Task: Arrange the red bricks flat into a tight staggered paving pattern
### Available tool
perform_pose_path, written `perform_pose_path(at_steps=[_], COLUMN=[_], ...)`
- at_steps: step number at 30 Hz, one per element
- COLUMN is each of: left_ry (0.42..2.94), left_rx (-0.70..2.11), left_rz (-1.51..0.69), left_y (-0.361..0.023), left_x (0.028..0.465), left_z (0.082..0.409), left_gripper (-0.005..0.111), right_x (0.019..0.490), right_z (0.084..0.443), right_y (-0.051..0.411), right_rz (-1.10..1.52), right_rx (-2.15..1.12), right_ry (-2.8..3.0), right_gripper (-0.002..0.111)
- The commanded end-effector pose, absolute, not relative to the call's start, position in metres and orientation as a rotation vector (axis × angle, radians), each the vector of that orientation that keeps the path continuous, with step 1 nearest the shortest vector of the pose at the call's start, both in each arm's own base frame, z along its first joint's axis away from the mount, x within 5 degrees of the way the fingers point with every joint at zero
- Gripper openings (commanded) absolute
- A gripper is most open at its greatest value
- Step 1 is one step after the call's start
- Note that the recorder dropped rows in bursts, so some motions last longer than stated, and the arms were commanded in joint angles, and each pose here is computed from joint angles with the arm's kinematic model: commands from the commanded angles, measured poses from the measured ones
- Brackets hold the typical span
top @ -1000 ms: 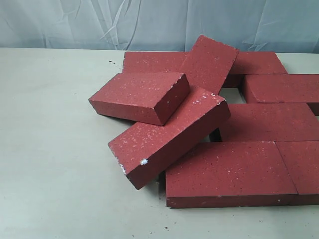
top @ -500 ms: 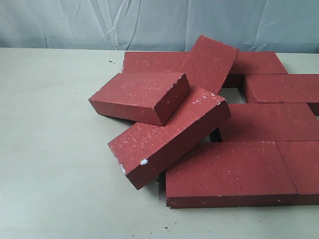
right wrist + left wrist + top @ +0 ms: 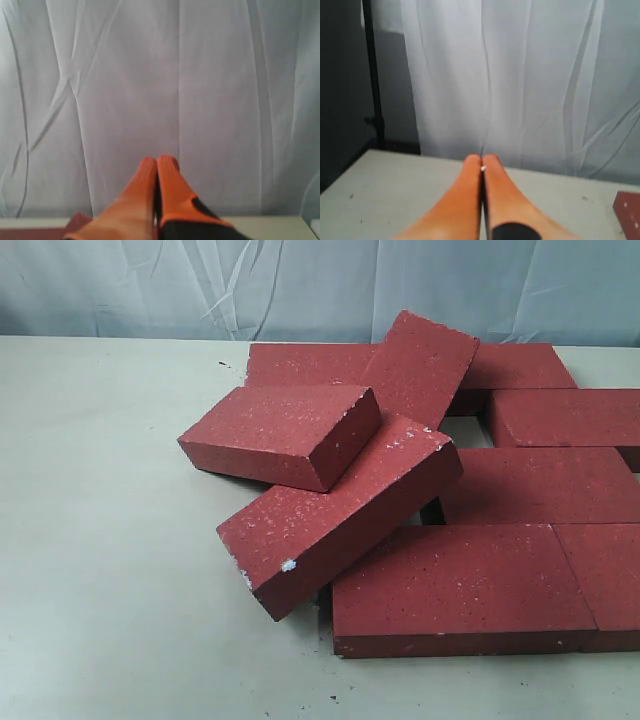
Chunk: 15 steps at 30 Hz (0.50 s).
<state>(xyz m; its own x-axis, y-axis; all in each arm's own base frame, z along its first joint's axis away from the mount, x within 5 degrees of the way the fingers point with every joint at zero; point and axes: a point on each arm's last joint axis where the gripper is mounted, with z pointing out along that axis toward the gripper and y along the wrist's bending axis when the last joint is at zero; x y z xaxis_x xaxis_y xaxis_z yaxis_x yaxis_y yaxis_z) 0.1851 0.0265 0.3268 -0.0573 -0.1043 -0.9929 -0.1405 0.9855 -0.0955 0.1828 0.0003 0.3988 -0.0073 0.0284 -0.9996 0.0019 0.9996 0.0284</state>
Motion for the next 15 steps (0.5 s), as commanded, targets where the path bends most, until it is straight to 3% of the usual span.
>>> perform_pose_path(at_steps=[1, 6, 15], left_ry=[1.820, 1.927, 2.154], left_rx=[-0.196, -0.061, 0.134], left_rz=[0.050, 0.051, 0.094], left_y=[0.030, 0.015, -0.004], left_x=[0.209, 0.233, 0.290], left_z=[0.311, 0.300, 0.262], left_gripper=[0.000, 0.000, 0.000], right_x=[0.210, 0.240, 0.281], right_z=[0.392, 0.377, 0.347], right_y=[-0.002, 0.003, 0.035], right_rz=[-0.055, -0.030, 0.277], right_rx=[-0.027, -0.123, -0.413], right_ry=[1.818, 2.044, 2.180], right_gripper=[-0.001, -0.001, -0.001])
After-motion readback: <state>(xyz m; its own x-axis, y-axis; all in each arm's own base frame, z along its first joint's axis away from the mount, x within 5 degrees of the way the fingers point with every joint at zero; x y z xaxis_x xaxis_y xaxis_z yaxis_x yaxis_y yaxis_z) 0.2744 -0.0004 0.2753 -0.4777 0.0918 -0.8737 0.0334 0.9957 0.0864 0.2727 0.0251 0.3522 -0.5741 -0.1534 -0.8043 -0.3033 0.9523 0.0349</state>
